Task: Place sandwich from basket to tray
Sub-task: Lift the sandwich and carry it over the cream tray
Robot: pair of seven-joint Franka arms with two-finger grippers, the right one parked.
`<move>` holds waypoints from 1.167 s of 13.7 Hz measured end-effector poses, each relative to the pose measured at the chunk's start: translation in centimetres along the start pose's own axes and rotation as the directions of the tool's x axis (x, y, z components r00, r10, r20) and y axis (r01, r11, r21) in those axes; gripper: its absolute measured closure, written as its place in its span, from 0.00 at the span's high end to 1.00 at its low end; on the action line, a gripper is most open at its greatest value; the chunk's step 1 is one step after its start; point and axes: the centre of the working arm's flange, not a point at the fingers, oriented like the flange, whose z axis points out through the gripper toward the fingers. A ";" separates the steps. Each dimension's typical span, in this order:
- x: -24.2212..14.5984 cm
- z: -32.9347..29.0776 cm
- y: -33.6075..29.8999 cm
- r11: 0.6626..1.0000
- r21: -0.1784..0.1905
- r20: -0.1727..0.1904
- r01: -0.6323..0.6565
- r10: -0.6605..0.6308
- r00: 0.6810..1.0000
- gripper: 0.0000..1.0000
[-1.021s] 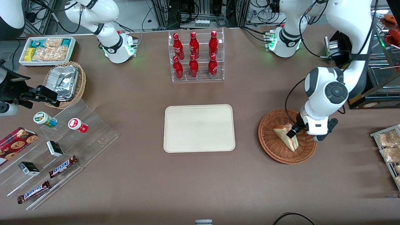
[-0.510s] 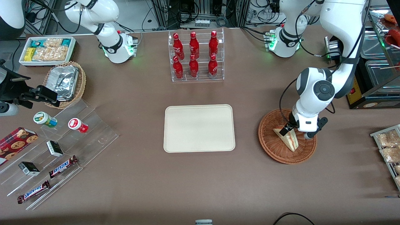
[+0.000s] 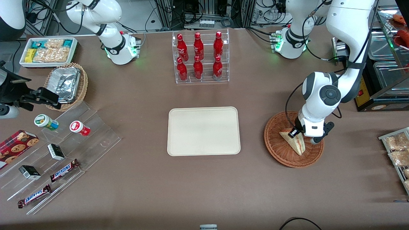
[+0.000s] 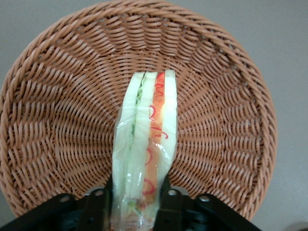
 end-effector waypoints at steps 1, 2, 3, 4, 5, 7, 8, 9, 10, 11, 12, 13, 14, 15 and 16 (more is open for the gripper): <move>0.2 -0.5 0.2 1.000 0.009 0.000 -0.007 0.007 1.000 0.27; 0.4 -1.5 0.5 0.999 0.045 0.010 -0.029 0.029 1.000 0.26; 0.6 -3.3 0.8 0.993 0.101 0.032 -0.056 0.053 0.998 0.24; 0.5 -5.8 1.7 0.985 0.151 0.063 -0.085 0.076 0.995 0.22; -0.2 -8.9 3.2 0.977 0.182 0.085 -0.114 0.100 0.991 0.16; -3.4 -14.5 7.2 0.963 0.192 0.093 -0.189 0.174 0.980 0.15; -5.9 -16.0 9.2 0.954 0.181 0.088 -0.238 0.226 0.970 0.15; -8.7 -16.3 11.0 0.941 0.173 0.088 -0.291 0.279 0.956 0.15; -11.7 -15.9 12.7 0.926 0.168 0.089 -0.339 0.328 0.940 0.15; -14.4 -15.1 14.3 0.913 0.157 0.087 -0.378 0.368 0.926 0.15; -16.7 -14.2 16.0 0.900 0.139 0.080 -0.413 0.406 0.910 0.15; -19.0 -13.1 17.7 0.887 0.122 0.073 -0.445 0.439 0.895 0.15; -21.0 -11.9 19.2 0.874 0.107 0.068 -0.474 0.469 0.881 0.15; -22.9 -10.6 20.6 0.861 0.092 0.064 -0.501 0.497 0.866 0.15; -24.8 -9.3 21.8 0.847 0.080 0.062 -0.526 0.522 0.851 0.15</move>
